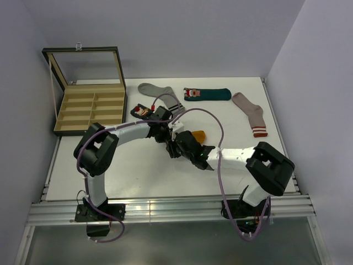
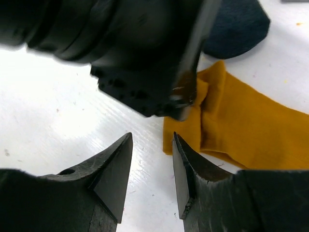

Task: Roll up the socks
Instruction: Roll the sock at the center of the board.

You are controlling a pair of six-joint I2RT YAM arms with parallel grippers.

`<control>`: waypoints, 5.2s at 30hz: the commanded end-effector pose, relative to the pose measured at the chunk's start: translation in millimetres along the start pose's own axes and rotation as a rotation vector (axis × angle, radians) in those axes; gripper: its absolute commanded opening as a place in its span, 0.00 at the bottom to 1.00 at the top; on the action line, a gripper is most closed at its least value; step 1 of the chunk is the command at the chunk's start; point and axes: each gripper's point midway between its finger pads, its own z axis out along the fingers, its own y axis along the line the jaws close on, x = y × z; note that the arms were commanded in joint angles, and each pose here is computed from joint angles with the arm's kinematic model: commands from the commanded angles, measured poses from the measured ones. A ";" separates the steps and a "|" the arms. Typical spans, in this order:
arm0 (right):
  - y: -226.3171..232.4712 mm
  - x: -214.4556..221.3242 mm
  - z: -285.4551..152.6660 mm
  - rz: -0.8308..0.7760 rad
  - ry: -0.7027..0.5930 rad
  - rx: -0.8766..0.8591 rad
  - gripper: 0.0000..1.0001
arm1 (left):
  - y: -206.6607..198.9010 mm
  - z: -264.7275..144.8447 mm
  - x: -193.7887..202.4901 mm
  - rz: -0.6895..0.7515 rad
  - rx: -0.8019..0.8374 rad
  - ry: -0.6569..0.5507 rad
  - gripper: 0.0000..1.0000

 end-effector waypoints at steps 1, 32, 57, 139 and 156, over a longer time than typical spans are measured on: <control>0.2 -6.7 6.1 -0.089 -0.067 0.043 0.46 | 24.9 13.5 26.3 0.047 -0.089 0.095 0.00; -29.9 79.8 36.4 -0.199 0.232 0.287 0.38 | 21.0 11.9 17.2 0.037 -0.078 0.105 0.02; 16.7 56.4 11.0 0.363 0.319 -0.389 0.00 | 30.6 -60.2 -41.0 -0.272 0.080 -0.210 0.81; -9.1 6.1 -3.6 0.002 -0.056 0.098 0.46 | 16.0 1.6 22.9 -0.015 -0.066 0.007 0.08; -7.7 6.6 2.4 -0.097 -0.105 0.194 0.47 | 18.8 5.4 28.9 -0.014 -0.083 0.039 0.07</control>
